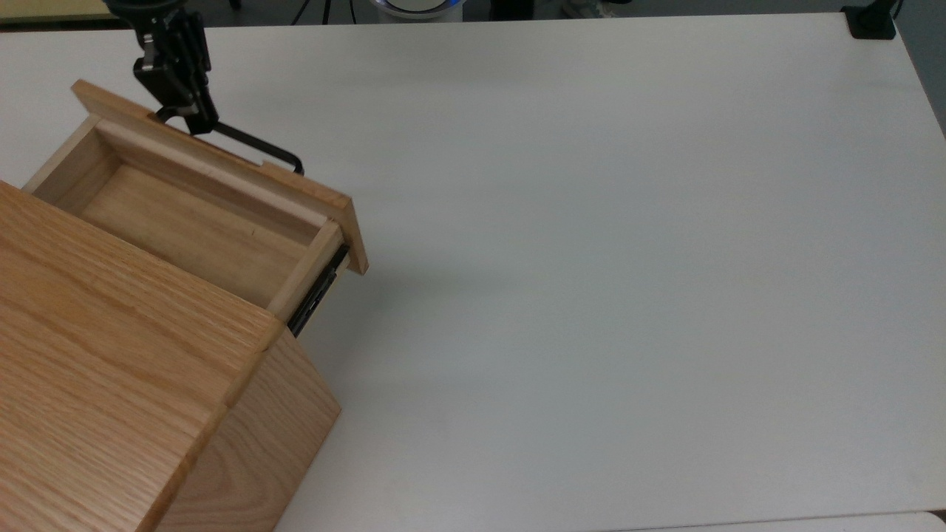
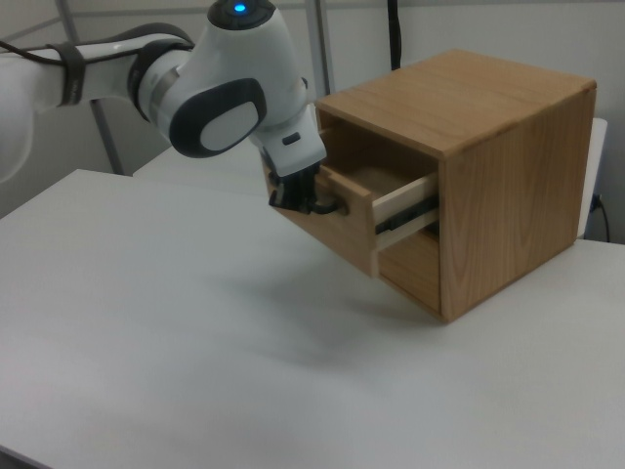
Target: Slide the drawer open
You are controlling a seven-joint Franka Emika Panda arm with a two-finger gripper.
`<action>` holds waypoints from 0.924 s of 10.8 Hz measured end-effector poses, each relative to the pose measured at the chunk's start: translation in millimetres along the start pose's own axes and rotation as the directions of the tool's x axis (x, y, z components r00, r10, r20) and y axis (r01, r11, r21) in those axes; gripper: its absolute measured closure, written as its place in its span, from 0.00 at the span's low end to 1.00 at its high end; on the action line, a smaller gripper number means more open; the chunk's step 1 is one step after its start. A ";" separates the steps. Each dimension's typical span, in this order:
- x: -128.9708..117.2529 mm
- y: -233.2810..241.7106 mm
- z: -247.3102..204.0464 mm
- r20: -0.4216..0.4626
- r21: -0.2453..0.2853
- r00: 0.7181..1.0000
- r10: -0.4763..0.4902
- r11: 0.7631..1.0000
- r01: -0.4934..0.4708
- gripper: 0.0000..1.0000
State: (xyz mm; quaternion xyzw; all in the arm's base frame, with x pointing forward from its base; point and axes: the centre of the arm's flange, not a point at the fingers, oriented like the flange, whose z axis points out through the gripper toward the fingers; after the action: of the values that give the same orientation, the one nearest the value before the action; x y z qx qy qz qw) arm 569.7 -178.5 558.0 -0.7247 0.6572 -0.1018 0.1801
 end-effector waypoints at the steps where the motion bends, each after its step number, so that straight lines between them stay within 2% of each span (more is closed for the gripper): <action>1: -6.8 5.5 -3.3 0.006 -0.029 1.000 -0.013 0.999 0.013 0.80; 3: -32.6 21.4 -12.1 0.015 -0.099 0.999 -0.033 0.995 0.035 0.80; 6: -68.0 44.6 -19.8 0.035 -0.145 0.998 -0.046 0.988 0.051 0.80; 8: -78.1 52.1 -22.5 0.047 -0.167 0.997 -0.061 0.984 0.068 0.78; 9: -87.9 51.4 -20.0 0.071 -0.175 0.986 -0.148 0.972 0.159 0.68; 10: -99.4 48.2 -20.7 0.084 -0.173 0.977 -0.197 0.962 0.209 0.52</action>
State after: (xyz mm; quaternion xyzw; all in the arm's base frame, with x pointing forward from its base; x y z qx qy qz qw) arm 506.1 -86.1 566.8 -0.8047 0.5796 -0.0357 0.1236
